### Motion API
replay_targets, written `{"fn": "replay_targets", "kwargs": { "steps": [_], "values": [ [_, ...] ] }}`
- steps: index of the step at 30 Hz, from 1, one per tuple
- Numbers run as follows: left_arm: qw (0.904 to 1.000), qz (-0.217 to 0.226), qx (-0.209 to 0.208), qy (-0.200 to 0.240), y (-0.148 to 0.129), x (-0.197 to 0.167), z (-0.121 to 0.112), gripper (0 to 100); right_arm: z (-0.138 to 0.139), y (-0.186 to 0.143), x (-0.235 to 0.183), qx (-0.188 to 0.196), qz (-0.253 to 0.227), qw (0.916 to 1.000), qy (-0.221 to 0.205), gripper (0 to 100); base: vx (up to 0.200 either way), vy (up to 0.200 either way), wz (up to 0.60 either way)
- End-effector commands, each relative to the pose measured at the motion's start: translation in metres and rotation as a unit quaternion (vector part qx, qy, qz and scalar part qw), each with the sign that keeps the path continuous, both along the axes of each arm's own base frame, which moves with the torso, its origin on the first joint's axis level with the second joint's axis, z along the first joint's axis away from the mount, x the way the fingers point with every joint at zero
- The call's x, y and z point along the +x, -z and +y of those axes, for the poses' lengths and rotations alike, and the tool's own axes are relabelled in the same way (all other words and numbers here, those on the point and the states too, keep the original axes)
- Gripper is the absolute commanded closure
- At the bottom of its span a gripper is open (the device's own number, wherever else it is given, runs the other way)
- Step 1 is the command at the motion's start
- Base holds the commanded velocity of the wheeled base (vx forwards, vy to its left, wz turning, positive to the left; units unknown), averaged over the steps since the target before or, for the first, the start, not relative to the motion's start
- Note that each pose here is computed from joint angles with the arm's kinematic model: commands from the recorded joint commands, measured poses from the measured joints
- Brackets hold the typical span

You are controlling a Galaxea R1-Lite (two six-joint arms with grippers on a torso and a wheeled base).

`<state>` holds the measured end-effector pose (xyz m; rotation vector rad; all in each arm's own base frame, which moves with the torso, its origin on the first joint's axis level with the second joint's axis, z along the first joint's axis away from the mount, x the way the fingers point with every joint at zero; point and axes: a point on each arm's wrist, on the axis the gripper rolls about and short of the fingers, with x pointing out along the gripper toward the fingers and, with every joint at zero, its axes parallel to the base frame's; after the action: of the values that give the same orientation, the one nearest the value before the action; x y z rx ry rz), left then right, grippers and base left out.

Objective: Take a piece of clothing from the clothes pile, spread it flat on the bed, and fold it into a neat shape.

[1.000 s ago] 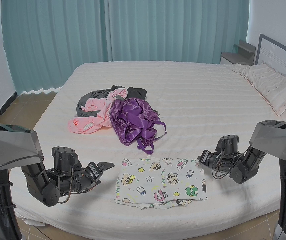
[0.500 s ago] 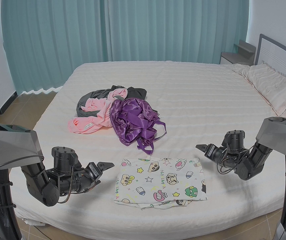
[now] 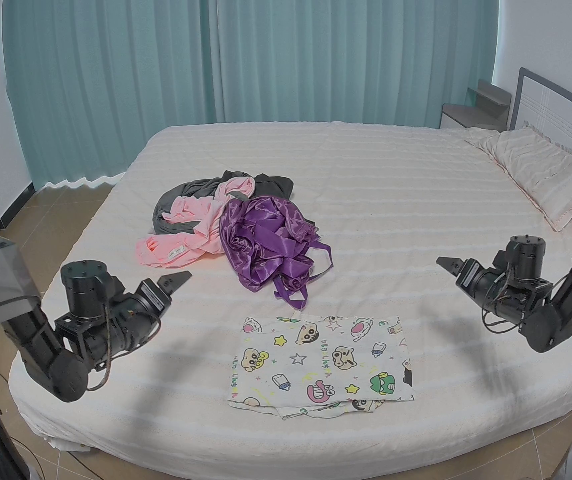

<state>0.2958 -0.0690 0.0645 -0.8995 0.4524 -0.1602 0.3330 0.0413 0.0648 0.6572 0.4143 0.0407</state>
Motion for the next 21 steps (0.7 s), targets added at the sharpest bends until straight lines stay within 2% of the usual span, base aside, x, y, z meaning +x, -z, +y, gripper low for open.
{"fn": "replay_targets", "kwargs": {
  "steps": [1, 7, 10, 11, 12, 14, 15, 16, 17, 19, 21],
  "values": [
    [0.9886, -0.124, 0.045, -0.073, -0.067, -0.036, 0.030, 0, -0.009, -0.057, -0.056, -0.001, -0.069, 0.9976, 0.000, 0, 0.000, 0.000, 0.00],
    [0.9698, -0.193, 0.103, -0.108, -0.097, -0.085, 0.044, 0, -0.014, -0.074, -0.106, -0.034, -0.101, 0.9942, -0.015, 0, 0.000, 0.000, 0.00],
    [0.9541, -0.246, 0.125, -0.116, -0.115, -0.123, 0.050, 0, -0.018, -0.076, -0.139, -0.056, -0.113, 0.9917, -0.021, 0, 0.000, 0.000, 0.00],
    [0.9541, -0.246, 0.125, -0.116, -0.115, -0.123, 0.050, 0, -0.018, -0.076, -0.139, -0.056, -0.113, 0.9917, -0.021, 0, 0.000, 0.000, 0.00],
    [0.9460, -0.268, 0.140, -0.118, -0.118, -0.144, 0.053, 0, -0.021, -0.076, -0.155, -0.074, -0.123, 0.9894, -0.021, 0, 0.000, 0.000, 0.00],
    [0.9460, -0.268, 0.140, -0.118, -0.118, -0.144, 0.053, 0, -0.021, -0.076, -0.155, -0.074, -0.123, 0.9894, -0.021, 0, 0.000, 0.000, 0.00],
    [0.9318, -0.298, 0.169, -0.119, -0.119, -0.179, 0.057, 0, -0.025, -0.075, -0.188, -0.097, -0.146, 0.9841, -0.026, 0, 0.000, 0.000, 0.00],
    [0.9311, -0.300, 0.171, -0.120, -0.118, -0.181, 0.057, 0, -0.025, -0.075, -0.190, -0.099, -0.147, 0.9839, -0.026, 0, 0.000, 0.000, 0.00],
    [0.9231, -0.314, 0.186, -0.121, -0.117, -0.202, 0.060, 0, -0.027, -0.074, -0.213, -0.109, -0.169, 0.9791, -0.032, 0, 0.000, 0.000, 0.00],
    [0.9166, -0.327, 0.195, -0.123, -0.116, -0.220, 0.062, 0, -0.028, -0.080, -0.228, -0.109, -0.200, 0.9730, -0.039, 0, 0.000, 0.000, 0.00],
    [0.9156, -0.328, 0.197, -0.123, -0.117, -0.223, 0.062, 0, -0.028, -0.081, -0.231, -0.109, -0.206, 0.9716, -0.040, 0, 0.000, 0.000, 0.00]
  ]
}}
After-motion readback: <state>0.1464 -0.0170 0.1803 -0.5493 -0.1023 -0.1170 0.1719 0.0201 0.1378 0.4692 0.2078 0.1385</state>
